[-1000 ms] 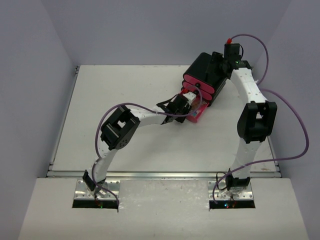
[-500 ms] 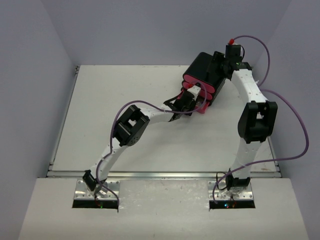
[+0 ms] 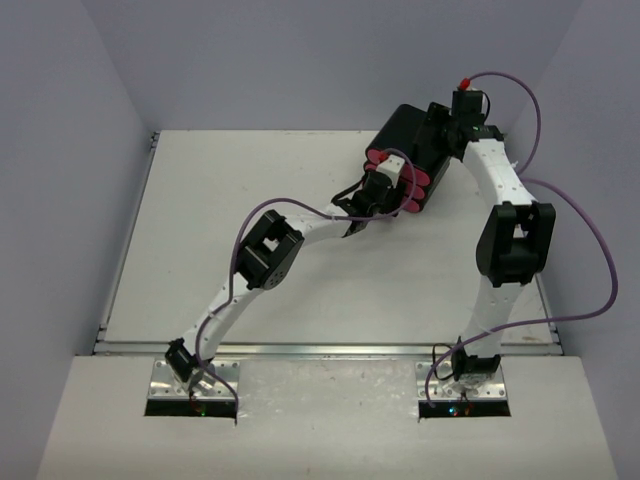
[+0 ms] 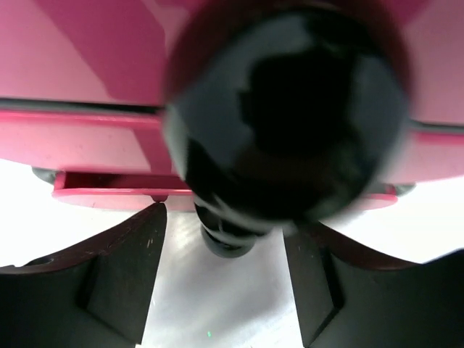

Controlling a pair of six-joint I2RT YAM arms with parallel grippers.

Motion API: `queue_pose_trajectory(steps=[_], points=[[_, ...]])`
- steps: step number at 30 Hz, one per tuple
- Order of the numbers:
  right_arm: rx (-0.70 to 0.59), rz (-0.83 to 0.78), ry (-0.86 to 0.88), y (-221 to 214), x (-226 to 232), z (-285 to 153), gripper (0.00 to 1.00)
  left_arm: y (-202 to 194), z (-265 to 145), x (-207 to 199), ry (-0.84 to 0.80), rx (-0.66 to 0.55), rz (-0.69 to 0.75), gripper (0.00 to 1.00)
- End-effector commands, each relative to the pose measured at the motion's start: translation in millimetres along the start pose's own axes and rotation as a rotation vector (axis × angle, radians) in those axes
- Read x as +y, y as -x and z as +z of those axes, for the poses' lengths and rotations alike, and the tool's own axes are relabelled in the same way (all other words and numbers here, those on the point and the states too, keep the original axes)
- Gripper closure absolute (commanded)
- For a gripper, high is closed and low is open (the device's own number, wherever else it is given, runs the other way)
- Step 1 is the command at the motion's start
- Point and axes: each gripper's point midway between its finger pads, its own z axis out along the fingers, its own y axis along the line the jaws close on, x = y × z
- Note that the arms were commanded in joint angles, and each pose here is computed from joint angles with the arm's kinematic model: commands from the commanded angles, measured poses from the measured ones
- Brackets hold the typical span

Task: Organize the makeup

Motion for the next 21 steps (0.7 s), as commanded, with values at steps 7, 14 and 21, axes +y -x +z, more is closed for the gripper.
queue_pose_trajectory(steps=[7,14,21], points=[[0.169,-0.018,0.044,-55.9,9.8,8.9,0.05,35.4,12.0,7.8,0.024,-0.116,-0.048,0.27],[0.166,-0.015,0.051,-54.6,11.5,6.9,0.05,30.0,7.7,6.9,0.009,-0.090,-0.035,0.20],[0.093,-0.038,0.066,-24.0,17.7,-6.4,0.05,28.6,-38.9,-2.2,-0.062,-0.045,0.042,0.19]])
